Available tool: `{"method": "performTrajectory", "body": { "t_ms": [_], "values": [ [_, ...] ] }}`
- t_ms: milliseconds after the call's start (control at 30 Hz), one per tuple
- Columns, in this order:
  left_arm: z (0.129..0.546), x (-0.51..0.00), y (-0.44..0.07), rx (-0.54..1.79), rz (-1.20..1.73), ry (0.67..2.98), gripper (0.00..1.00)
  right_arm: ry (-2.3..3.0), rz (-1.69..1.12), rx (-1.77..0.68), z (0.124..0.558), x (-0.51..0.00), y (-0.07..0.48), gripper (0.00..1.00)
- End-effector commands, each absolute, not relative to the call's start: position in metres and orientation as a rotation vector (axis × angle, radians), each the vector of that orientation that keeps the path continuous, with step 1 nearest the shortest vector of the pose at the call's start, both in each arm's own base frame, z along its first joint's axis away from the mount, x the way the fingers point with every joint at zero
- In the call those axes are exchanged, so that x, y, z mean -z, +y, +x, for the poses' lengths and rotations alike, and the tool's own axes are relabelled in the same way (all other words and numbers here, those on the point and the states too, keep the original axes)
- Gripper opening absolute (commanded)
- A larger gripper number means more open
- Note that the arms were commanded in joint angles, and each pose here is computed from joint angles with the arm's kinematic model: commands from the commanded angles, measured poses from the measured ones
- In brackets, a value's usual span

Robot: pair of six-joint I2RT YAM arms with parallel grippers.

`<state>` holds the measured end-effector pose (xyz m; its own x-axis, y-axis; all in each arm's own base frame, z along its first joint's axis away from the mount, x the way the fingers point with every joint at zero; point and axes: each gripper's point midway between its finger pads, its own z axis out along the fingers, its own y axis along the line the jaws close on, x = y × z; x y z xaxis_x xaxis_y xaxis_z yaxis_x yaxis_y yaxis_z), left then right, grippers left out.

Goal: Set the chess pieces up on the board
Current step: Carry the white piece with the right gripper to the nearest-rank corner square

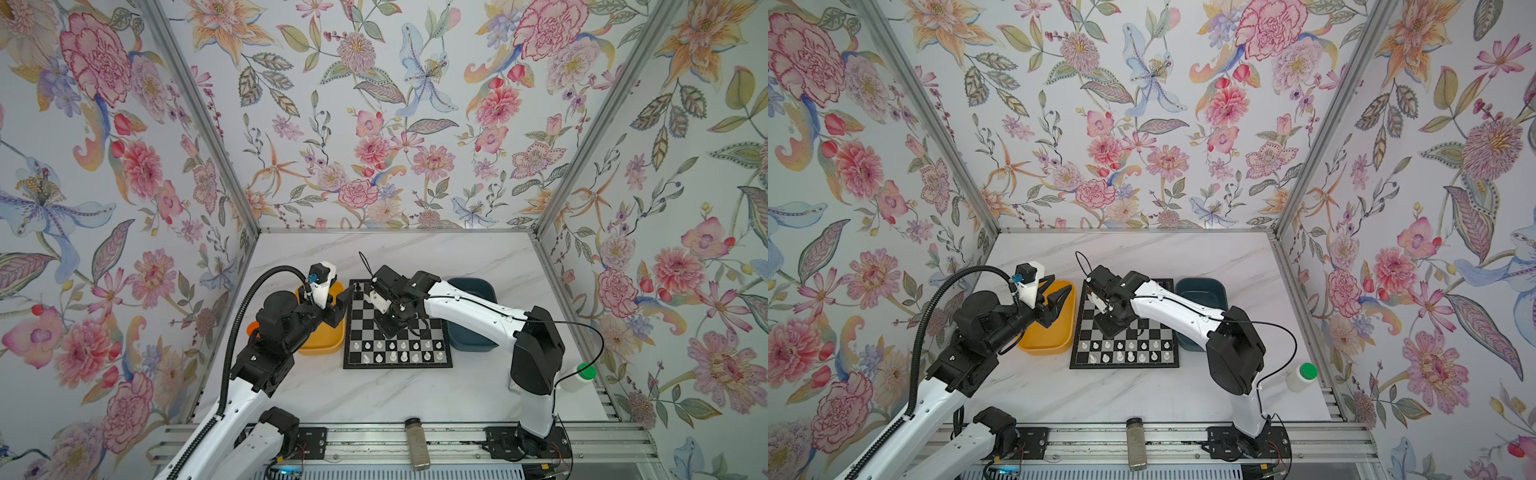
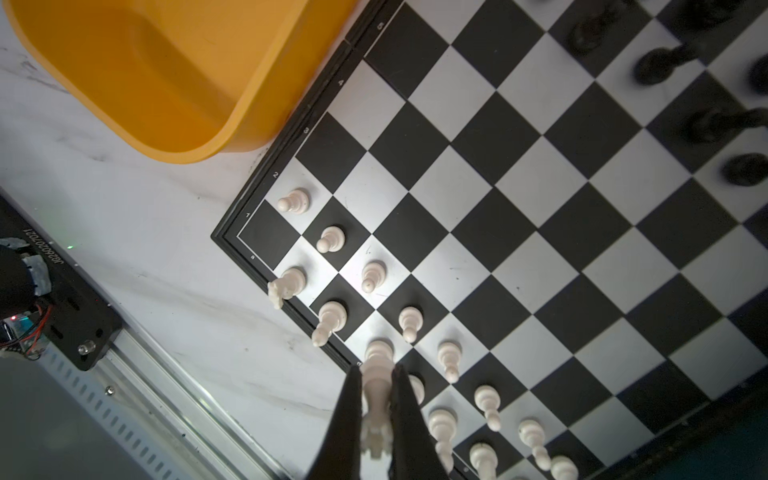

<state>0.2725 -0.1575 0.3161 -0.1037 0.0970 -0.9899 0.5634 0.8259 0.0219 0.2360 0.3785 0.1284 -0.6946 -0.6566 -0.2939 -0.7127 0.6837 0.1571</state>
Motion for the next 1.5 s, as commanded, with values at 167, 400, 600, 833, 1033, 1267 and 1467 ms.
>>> {"method": "performTrajectory", "body": {
  "t_ms": [167, 400, 600, 833, 1033, 1267, 1467],
  "values": [
    [0.256, -0.338, -0.157, 0.453, 0.509, 1.589, 0.54, 2.661, -1.195, -0.404, 0.21, -0.126, 0.41, 0.0],
    [0.246, -0.344, -0.159, 0.469, 0.52, 1.559, 0.54, 2.657, -1.265, -0.424, 0.194, -0.114, 0.431, 0.0],
    [0.241, -0.346, -0.162, 0.486, 0.534, 1.545, 0.54, 2.662, -1.303, -0.439, 0.186, -0.105, 0.442, 0.0],
    [0.236, -0.352, -0.159, 0.479, 0.522, 1.523, 0.54, 2.678, -1.336, -0.444, 0.179, -0.093, 0.45, 0.0],
    [0.232, -0.36, -0.145, 0.418, 0.456, 1.508, 0.54, 2.692, -1.335, -0.432, 0.179, -0.084, 0.453, 0.0],
    [0.228, -0.365, -0.128, 0.344, 0.379, 1.506, 0.53, 2.706, -1.342, -0.415, 0.179, -0.072, 0.458, 0.0],
    [0.225, -0.368, -0.117, 0.304, 0.326, 1.496, 0.53, 2.72, -1.323, -0.361, 0.186, -0.062, 0.454, 0.0]
  ]
}}
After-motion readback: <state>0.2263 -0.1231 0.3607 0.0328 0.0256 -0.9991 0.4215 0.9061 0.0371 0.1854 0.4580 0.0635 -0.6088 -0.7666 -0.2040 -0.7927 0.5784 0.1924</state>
